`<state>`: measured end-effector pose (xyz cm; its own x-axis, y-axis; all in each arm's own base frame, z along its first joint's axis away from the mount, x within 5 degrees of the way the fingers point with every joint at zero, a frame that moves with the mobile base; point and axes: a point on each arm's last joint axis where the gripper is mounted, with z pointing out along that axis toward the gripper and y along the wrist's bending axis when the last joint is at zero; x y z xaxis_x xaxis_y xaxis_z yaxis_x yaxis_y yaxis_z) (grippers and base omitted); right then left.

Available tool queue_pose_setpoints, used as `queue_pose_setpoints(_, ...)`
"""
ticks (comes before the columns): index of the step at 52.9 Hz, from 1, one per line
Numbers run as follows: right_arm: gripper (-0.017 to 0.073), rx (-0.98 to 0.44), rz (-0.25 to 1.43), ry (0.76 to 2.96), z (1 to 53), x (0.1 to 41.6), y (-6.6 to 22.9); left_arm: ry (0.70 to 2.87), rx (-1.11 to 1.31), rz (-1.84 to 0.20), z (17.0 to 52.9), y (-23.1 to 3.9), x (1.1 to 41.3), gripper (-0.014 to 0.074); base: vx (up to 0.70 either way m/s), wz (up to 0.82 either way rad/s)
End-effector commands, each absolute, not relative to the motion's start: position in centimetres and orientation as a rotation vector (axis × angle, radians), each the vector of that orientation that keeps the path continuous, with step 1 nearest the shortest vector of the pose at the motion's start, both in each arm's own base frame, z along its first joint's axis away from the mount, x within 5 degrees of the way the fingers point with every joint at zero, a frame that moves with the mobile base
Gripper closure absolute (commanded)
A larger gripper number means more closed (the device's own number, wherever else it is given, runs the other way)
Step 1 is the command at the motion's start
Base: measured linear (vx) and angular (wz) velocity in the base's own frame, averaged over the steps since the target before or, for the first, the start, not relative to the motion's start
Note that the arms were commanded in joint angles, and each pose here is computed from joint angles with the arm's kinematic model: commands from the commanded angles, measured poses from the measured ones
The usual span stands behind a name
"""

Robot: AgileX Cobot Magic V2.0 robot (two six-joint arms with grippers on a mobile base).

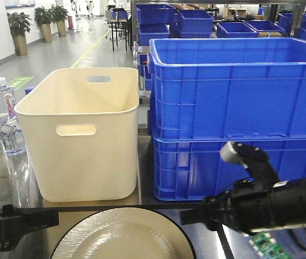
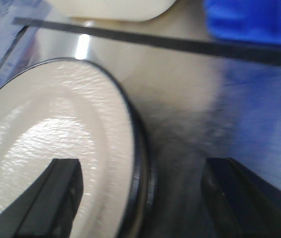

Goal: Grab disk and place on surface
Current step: 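Open both grippers to release the stacked plates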

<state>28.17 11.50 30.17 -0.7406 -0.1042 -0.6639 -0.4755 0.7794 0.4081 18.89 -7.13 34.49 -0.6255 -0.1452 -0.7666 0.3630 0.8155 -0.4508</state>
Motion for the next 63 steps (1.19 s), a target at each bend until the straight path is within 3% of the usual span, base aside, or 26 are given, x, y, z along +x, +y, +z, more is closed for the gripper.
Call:
queue_pose_setpoints(1,0.0002,-0.395,0.741,2.209,33.5,27.4,10.7,2.020,0.108,-0.743,36.4,-6.9,19.0,0.0027,0.00,0.00)
queue_pose_setpoints(23,0.0016,-0.404,0.747,2.157,34.9,26.3,10.6,1.978,0.070,-0.715,36.7,-6.6,19.4,0.0259,0.00,0.00)
queue_pose_setpoints(37,0.0016,-0.404,0.747,2.157,34.9,26.3,10.6,1.978,0.070,-0.715,36.7,-6.6,19.4,0.0354,0.00,0.00)
queue_pose_setpoints(50,0.0016,-0.404,0.746,2.156,34.9,26.3,10.6,1.975,0.069,-0.710,36.7,-6.6,19.4,0.0379,0.00,0.00)
queue_pose_setpoints(63,0.0016,-0.403,0.746,2.156,34.9,26.3,10.6,1.878,0.070,-0.417,36.3,-4.1,15.8,0.0379,0.00,0.00)
